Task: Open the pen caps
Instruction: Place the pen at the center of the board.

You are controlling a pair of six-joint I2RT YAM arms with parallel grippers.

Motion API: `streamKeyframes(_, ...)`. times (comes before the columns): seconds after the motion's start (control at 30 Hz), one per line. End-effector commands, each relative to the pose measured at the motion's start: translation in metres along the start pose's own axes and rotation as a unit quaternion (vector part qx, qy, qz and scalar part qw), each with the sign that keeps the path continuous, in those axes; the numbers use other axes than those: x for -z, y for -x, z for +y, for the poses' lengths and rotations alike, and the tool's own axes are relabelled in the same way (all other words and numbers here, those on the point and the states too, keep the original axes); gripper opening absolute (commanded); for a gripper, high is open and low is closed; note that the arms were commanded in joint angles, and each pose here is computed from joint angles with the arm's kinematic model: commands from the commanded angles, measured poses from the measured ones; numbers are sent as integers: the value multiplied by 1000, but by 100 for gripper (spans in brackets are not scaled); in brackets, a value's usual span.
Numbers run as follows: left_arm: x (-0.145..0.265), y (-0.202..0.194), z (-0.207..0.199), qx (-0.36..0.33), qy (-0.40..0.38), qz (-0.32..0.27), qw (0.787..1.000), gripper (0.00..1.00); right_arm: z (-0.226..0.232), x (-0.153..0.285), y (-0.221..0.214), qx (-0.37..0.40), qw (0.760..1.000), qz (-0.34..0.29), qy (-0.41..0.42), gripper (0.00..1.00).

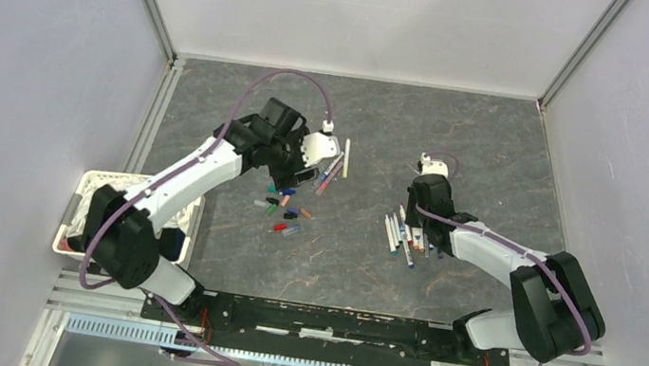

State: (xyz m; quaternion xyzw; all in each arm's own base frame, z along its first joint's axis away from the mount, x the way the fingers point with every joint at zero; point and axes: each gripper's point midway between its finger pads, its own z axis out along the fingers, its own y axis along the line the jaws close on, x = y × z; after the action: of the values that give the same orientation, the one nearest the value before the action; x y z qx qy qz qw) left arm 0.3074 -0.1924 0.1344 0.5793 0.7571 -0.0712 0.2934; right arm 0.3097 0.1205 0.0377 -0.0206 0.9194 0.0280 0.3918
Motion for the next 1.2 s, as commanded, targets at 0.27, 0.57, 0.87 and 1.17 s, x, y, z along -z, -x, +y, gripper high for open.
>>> streamKeyframes(0.27, 106, 46, 38, 62, 113, -86, 988, 100, -3, -9, -2, -3, 1000, -3, -13, 25)
streamKeyframes(0.57, 122, 45, 45, 85, 124, -91, 985, 100, 0, 6, -12, -16, 1000, -2, 14, 31)
streamKeyframes(0.87, 134, 46, 52, 90, 135, -100, 982, 100, 10, 17, 3, -17, 999, -9, 40, 38)
streamKeyframes(1.17, 159, 45, 80, 130, 188, -130, 965, 100, 56, 18, 85, -12, 993, -60, 96, 41)
